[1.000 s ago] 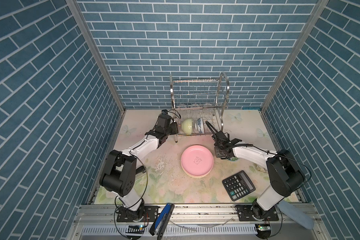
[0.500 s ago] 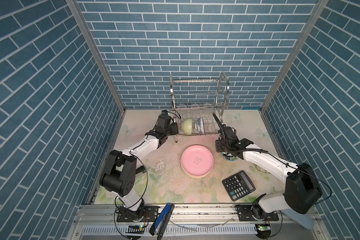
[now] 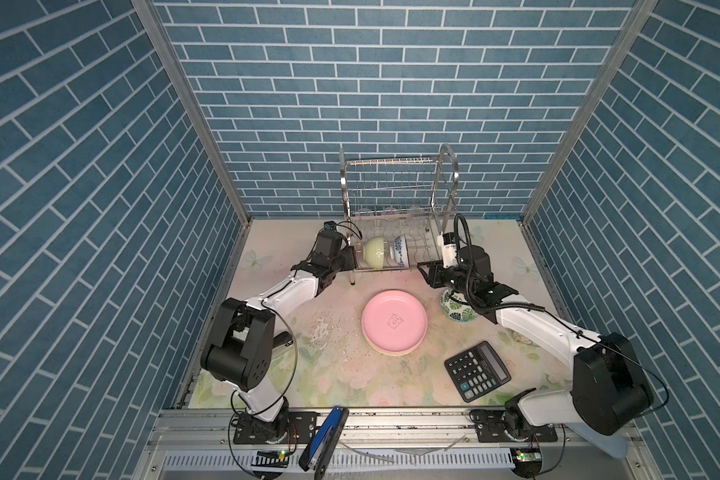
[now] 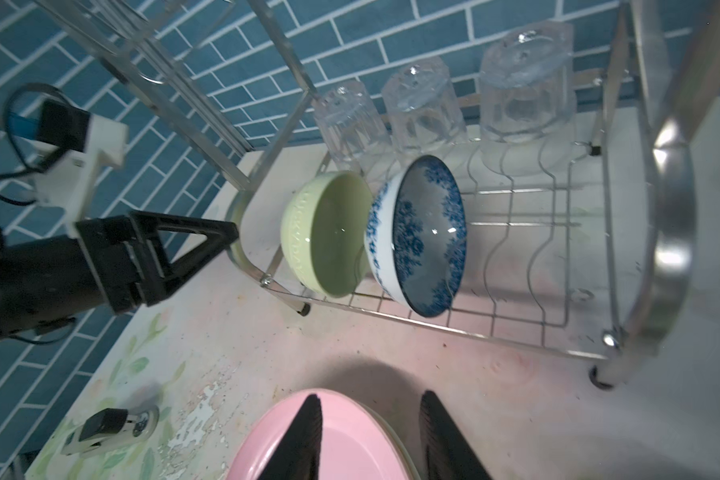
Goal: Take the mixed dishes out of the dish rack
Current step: 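Release the bowl and reach the right gripper to the blue floral bowl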
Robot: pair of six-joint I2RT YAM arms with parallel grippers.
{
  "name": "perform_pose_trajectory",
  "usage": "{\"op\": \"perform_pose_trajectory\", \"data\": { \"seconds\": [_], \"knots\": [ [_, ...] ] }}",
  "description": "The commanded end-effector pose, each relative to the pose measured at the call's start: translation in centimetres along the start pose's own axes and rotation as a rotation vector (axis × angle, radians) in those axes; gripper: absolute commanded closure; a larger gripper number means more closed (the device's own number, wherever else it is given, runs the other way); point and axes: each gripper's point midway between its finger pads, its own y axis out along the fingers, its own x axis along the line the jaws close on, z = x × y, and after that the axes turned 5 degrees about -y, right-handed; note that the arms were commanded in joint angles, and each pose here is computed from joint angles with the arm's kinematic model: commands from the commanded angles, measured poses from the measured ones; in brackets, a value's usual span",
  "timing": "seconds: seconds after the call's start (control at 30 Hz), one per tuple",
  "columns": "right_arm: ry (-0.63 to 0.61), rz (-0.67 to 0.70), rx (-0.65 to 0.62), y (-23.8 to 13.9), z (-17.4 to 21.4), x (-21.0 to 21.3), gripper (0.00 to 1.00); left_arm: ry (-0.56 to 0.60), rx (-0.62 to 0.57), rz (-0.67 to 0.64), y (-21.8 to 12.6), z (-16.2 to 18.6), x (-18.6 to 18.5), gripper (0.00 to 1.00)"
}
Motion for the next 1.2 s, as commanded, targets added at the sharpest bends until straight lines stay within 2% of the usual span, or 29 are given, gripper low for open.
{"op": "perform_pose_trajectory", "data": {
  "seconds": [0.0, 0.3, 0.4, 0.6, 0.8, 0.93, 1.17],
  "knots": [
    [-0.016, -0.125, -0.105, 1.5, -2.3, 1.3, 0.61, 0.007, 0.011, -0.004, 0.8, 0.0, 0.0, 0.37],
    [-0.031, -0.141, -0.153, 5.3, -3.0, 0.1, 0.61, 0.001, 0.034, -0.005, 1.8, 0.6, 0.2, 0.47],
    [-0.040, -0.144, -0.170, 6.2, -3.1, -0.2, 0.61, 0.006, 0.033, -0.010, 1.8, 0.6, 0.2, 0.55],
    [-0.037, -0.130, -0.213, 8.0, -3.4, -1.2, 0.61, 0.026, 0.031, -0.028, 1.8, 0.4, 0.4, 0.76],
    [-0.035, -0.100, -0.230, 9.3, -3.8, -2.1, 0.61, 0.039, 0.033, -0.033, 1.8, 0.3, 0.4, 0.86],
    [-0.015, -0.084, -0.236, 9.8, -3.8, -2.6, 0.61, 0.043, 0.038, -0.032, 1.9, 0.2, 0.3, 0.89],
    [0.037, -0.142, -0.215, 11.2, -3.2, -2.3, 0.61, 0.042, 0.040, -0.030, 1.9, 0.2, 0.3, 0.90]
  ]
}}
